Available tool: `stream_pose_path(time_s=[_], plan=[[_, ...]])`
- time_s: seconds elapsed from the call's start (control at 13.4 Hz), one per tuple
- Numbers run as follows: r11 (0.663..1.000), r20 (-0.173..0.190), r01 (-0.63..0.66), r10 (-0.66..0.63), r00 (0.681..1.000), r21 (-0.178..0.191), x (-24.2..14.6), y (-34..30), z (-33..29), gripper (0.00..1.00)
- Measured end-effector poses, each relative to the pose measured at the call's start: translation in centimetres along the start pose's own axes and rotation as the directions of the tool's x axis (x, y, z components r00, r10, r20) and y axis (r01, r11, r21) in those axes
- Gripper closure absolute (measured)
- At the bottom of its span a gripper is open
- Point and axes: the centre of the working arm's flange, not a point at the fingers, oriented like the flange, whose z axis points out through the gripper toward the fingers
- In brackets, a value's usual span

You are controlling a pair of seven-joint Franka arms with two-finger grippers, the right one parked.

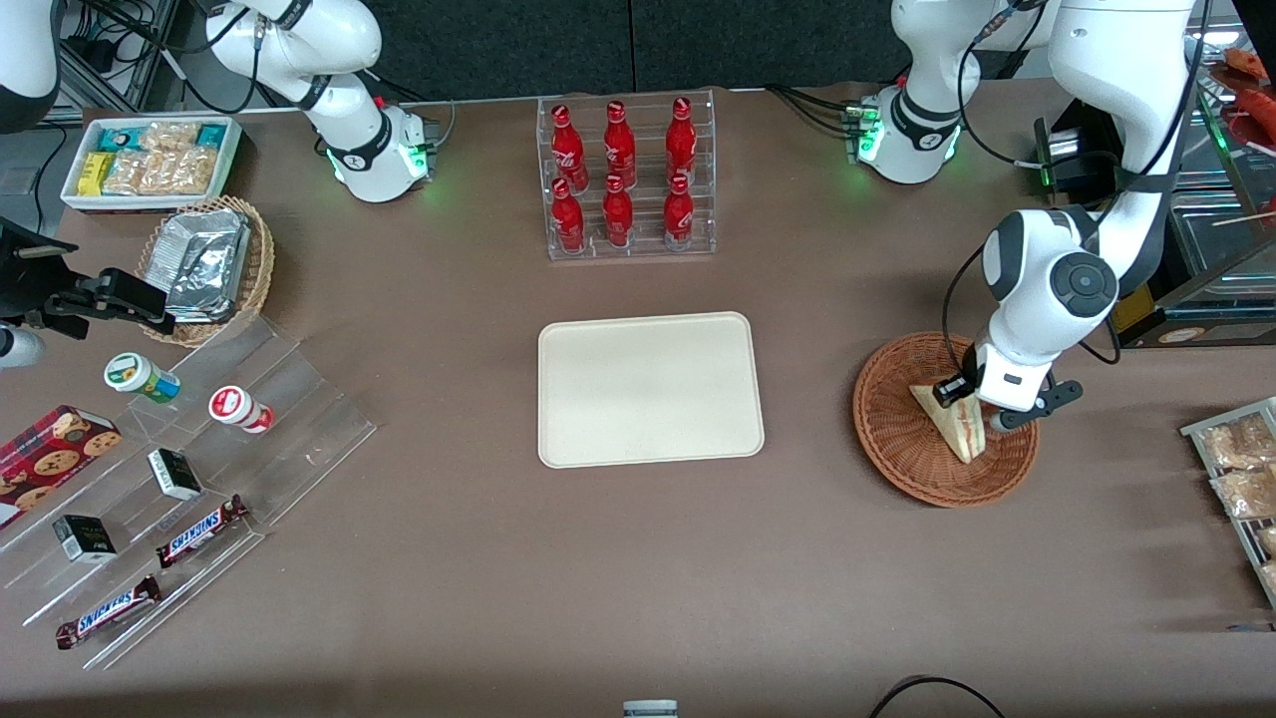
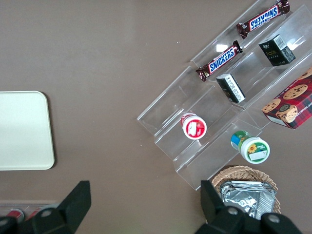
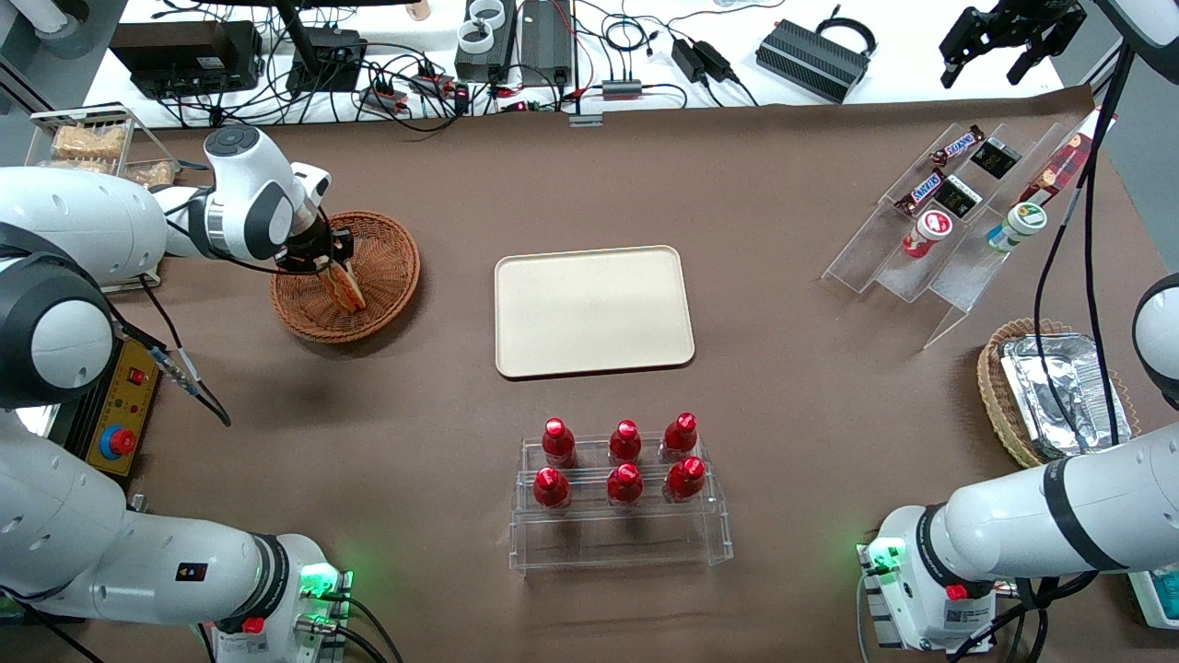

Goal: Place sandwich from basket to tray
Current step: 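Close the left gripper on the sandwich and lift it from the basket, then carry the sandwich with the left gripper over to the cream tray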

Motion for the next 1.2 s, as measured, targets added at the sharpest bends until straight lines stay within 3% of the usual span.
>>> stream_pose_path(time_s=[0.15,0.37,0.6,0.75,1.2], plan=[[1.000,0.022,-0.001,0.001,1.000,0.013,0.5,0.3,-1.0,0.71],[0.998,0.095,-0.020,0.015,0.995,0.051,1.5,1.9,-6.9,0.83],[0.994,0.134,-0.086,0.077,0.988,0.065,0.7,5.5,-14.5,0.85],[0.986,0.136,-0.153,0.144,0.980,0.059,-1.8,9.6,-16.9,0.85],[0.958,0.119,-0.282,0.275,0.954,0.051,-14.6,24.0,-16.2,0.85]])
